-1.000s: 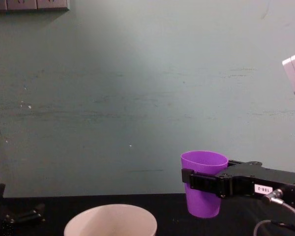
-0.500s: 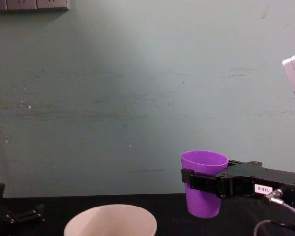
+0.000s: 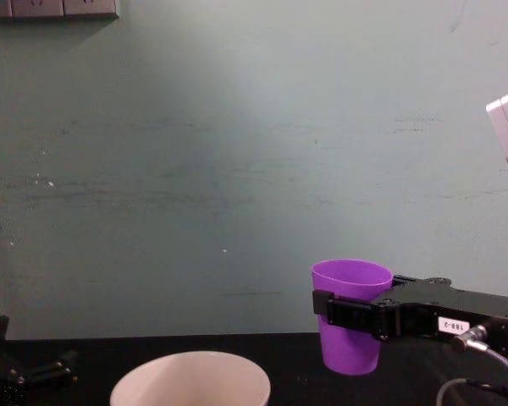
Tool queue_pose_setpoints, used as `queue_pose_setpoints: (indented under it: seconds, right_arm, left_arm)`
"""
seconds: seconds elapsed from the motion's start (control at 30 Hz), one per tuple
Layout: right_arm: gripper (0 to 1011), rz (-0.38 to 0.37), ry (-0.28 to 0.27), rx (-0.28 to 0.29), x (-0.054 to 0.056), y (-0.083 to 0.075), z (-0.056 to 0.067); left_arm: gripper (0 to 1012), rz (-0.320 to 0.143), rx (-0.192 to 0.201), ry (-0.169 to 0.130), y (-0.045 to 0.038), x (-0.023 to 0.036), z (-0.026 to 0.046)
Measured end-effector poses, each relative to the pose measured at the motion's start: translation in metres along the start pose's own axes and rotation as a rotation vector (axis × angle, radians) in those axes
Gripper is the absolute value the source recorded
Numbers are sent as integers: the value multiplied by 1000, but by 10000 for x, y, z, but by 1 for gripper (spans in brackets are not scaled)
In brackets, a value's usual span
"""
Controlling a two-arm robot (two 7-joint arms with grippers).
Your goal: Pick up the cup and pour the mung beans from the cup into the bowl.
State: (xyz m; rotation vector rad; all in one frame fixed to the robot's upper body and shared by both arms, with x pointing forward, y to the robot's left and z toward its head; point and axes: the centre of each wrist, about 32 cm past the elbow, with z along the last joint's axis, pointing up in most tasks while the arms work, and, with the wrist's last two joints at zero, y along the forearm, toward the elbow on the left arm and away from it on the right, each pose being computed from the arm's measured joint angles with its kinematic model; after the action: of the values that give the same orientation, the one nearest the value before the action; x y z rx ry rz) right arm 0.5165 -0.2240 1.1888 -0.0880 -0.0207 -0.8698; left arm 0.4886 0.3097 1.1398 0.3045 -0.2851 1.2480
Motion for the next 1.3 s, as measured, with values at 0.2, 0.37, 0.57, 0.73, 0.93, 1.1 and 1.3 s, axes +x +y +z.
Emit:
queue_pose_setpoints:
  seconds: [0.2,0.37,0.57,0.73,0.93,1.1,1.3]
  right_arm:
    - [724,0,0,0,0,0,0]
    - [724,0,0,0,0,0,0]
    - [724,0,0,0,0,0,0]
    - [724,0,0,0,0,0,0]
    - [724,5,-49,-26,-7,52,59]
    - [724,12,-170,-91,-24,161,216]
    - [724,25,-325,-144,-95,301,384]
  left_arm:
    - [1000,0,0,0,0,0,0]
    - [1000,0,0,0,0,0,0]
    - [1000,0,0,0,0,0,0]
    - [1000,0,0,0,0,0,0]
    - [1000,0,0,0,0,0,0]
    - [1000,0,0,0,0,0,0]
    - [1000,0,0,0,0,0,0]
